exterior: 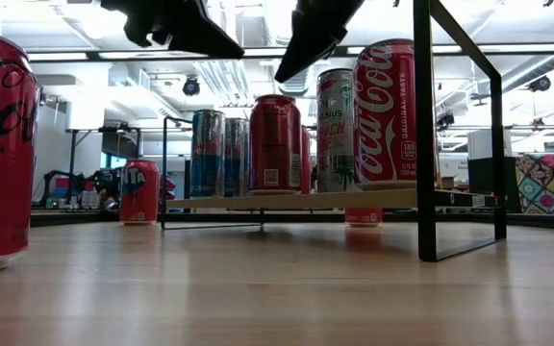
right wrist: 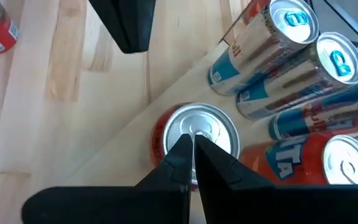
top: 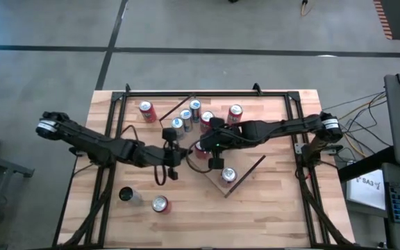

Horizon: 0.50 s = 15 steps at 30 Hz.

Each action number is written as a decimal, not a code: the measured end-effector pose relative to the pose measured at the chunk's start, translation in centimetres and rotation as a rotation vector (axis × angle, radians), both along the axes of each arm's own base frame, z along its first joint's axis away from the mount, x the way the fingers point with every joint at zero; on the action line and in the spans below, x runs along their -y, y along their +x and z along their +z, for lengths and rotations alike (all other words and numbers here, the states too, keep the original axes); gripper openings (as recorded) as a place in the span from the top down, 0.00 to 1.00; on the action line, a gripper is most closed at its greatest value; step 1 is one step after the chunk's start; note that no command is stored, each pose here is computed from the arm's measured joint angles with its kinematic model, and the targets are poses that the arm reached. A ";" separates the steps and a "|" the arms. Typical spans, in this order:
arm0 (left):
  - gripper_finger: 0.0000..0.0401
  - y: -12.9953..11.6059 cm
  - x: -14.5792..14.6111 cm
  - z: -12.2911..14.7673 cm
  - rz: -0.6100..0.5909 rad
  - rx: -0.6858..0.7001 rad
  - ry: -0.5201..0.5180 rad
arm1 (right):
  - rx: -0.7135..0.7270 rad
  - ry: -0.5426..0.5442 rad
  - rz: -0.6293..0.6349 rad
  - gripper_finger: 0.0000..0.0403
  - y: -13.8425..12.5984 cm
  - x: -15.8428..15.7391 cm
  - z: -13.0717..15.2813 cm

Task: Place canned beverage on shelf
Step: Put the right soda can on the shelf

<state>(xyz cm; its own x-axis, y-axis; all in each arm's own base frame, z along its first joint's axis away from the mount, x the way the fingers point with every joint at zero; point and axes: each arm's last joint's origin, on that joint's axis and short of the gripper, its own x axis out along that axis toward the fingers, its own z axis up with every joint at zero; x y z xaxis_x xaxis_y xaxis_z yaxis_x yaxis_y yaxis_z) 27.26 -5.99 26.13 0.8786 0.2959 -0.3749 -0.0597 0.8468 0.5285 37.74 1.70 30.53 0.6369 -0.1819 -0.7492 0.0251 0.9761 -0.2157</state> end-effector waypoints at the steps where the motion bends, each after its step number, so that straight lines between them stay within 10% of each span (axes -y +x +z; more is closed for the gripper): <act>1: 1.00 -0.2 -0.1 -0.4 -0.006 0.017 -0.008 | 0.004 0.002 0.004 0.98 0.0 0.0 -0.1; 15: 1.00 -0.4 -1.1 -2.0 0.016 0.145 -0.011 | -0.004 0.002 0.003 0.98 0.0 -0.1 -0.7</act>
